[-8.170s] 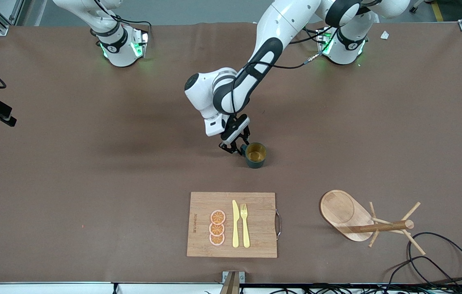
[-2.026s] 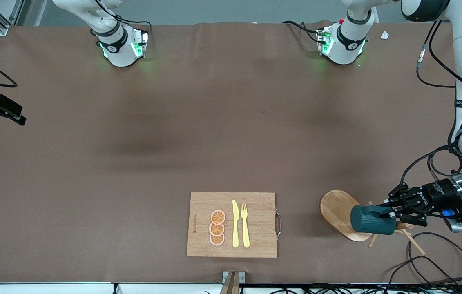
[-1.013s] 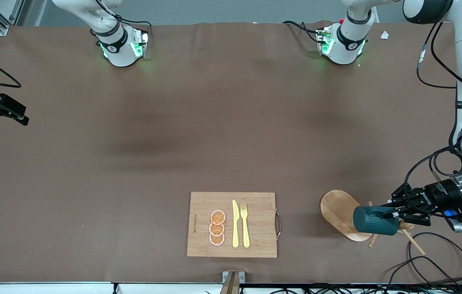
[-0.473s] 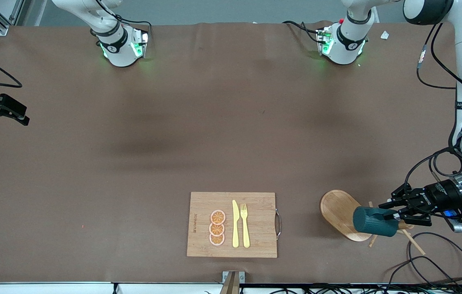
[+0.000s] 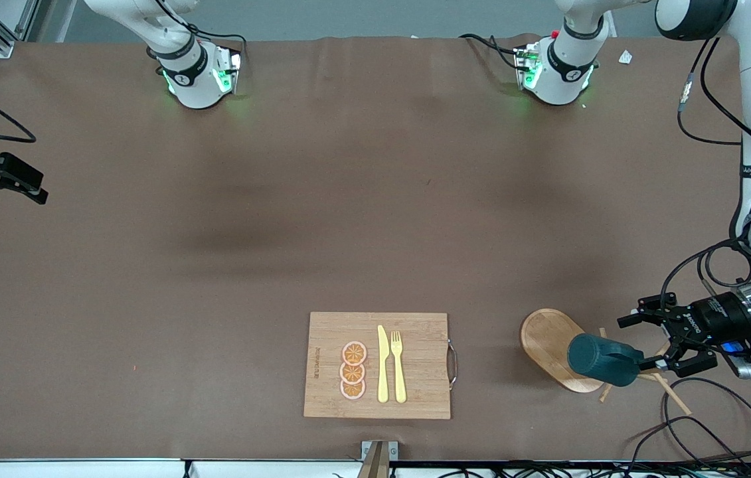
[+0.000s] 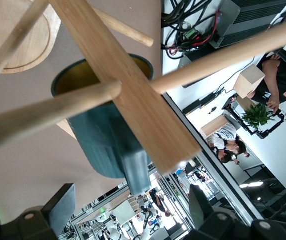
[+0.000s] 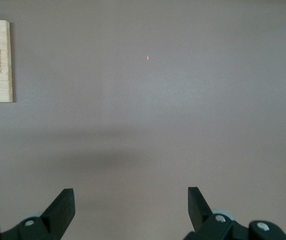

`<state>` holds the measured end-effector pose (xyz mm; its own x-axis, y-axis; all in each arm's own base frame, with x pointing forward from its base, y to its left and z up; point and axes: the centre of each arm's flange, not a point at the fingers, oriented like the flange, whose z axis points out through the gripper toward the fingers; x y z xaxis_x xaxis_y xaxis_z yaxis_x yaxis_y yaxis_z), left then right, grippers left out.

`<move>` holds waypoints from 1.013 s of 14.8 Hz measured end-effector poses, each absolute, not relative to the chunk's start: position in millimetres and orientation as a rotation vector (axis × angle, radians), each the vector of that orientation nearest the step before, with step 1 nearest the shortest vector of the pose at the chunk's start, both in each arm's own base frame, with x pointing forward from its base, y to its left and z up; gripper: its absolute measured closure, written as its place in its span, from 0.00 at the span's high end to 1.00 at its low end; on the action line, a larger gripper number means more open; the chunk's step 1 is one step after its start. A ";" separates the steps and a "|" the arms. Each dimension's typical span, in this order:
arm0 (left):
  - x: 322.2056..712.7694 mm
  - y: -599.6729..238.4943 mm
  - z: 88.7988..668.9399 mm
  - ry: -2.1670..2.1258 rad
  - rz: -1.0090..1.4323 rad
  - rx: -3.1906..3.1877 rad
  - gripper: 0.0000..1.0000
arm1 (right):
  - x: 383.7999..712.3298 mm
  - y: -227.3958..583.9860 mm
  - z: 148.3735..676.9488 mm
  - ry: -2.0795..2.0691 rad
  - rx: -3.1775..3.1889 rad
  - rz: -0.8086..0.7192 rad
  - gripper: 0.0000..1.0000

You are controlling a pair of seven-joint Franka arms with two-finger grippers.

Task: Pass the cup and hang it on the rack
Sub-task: 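Open the left gripper and pull it back from the mug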

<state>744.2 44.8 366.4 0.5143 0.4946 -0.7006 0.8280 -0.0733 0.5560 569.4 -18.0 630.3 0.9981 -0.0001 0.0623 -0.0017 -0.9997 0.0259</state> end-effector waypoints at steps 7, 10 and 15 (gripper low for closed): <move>732.3 9.0 439.2 1.025 -0.310 1.990 1.00 | 569.4 -17.6 630.5 -0.001 3.114 0.098 1.00; 720.0 -17.0 472.4 0.965 -0.266 2.160 1.00 | 569.4 -17.2 630.7 0.000 3.114 0.099 1.00; 693.7 -66.1 515.4 0.827 -0.175 2.505 1.00 | 569.6 -16.8 631.0 0.001 3.114 0.101 1.00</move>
